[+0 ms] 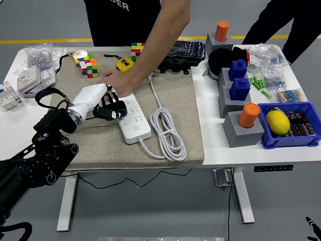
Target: Pick up the plug,place it near the board,insert it into the board,press the button
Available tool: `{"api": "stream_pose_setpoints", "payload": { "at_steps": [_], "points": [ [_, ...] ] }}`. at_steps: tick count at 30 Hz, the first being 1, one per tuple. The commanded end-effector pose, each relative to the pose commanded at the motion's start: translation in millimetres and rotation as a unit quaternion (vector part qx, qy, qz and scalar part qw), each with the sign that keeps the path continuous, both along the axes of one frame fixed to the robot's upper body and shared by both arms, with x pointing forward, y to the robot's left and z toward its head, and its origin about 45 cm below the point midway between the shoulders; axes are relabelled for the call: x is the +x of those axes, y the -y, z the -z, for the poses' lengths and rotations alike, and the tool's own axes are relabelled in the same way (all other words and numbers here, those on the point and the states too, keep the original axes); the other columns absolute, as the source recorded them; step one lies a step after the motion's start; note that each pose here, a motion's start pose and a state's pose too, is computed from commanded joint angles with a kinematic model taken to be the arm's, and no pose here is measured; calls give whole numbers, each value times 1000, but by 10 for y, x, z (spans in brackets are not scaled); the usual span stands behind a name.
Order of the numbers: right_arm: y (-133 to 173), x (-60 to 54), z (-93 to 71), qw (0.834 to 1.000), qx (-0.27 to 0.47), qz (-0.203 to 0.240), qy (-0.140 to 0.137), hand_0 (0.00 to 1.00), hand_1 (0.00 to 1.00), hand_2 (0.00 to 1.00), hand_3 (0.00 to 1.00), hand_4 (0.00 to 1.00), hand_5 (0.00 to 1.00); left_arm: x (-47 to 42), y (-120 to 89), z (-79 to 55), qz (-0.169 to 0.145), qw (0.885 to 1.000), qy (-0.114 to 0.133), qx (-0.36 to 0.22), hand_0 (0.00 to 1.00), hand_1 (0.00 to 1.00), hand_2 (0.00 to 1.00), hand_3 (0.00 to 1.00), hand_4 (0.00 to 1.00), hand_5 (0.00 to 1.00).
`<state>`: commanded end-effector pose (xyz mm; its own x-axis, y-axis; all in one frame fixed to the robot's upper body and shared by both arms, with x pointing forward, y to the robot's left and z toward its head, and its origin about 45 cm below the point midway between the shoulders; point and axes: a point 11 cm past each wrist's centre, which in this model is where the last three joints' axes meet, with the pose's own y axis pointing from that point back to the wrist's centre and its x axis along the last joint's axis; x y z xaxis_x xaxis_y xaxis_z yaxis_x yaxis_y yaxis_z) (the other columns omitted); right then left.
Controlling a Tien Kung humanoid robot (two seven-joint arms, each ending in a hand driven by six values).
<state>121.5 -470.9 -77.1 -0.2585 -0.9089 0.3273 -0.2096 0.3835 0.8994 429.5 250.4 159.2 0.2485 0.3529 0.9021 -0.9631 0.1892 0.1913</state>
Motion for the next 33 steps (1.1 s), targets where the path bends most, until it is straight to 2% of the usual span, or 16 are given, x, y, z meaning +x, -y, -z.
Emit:
{"api": "stream_pose_setpoints", "payload": {
  "at_steps": [2, 3, 8, 9, 15, 21, 26, 33],
  "points": [
    [3, -6, 0, 1000, 0, 0, -1, 792, 744, 726, 781, 998, 946, -3, -1, 10, 0, 1000, -3, 2, 314, 534, 619, 633, 998, 358],
    [4, -11, 1, 1000, 0, 0, -1, 793, 743, 725, 781, 998, 945, -6, 0, 16, 1, 1000, -4, 4, 395, 633, 734, 753, 998, 378],
    [4, -19, 3, 1000, 0, 0, -2, 793, 743, 725, 781, 998, 945, -16, 8, 42, 2, 1000, -10, 7, 395, 633, 734, 753, 998, 378],
    [5, -20, 3, 1000, 0, 0, -2, 793, 744, 725, 781, 998, 941, -17, 8, 44, 2, 1000, -10, 7, 436, 686, 806, 849, 998, 391],
    [7, -27, 4, 1000, 0, 0, -3, 793, 743, 725, 781, 998, 942, -34, 7, 77, 3, 1000, -16, 12, 424, 673, 791, 861, 998, 409],
    [-8, -42, 15, 1000, 2, 1, -6, 792, 743, 725, 780, 998, 941, -30, 47, -9, 8, 1000, 6, 3, 420, 667, 785, 860, 998, 407],
    [-11, -45, 17, 1000, 3, 1, -6, 792, 743, 725, 780, 998, 941, -31, 75, -48, 12, 1000, 13, 0, 420, 667, 785, 860, 998, 407],
    [-6, -37, 12, 1000, 2, 0, -6, 792, 743, 725, 781, 998, 940, -13, 66, -45, 13, 1000, 7, 6, 416, 662, 775, 853, 998, 394]
  ]
}}
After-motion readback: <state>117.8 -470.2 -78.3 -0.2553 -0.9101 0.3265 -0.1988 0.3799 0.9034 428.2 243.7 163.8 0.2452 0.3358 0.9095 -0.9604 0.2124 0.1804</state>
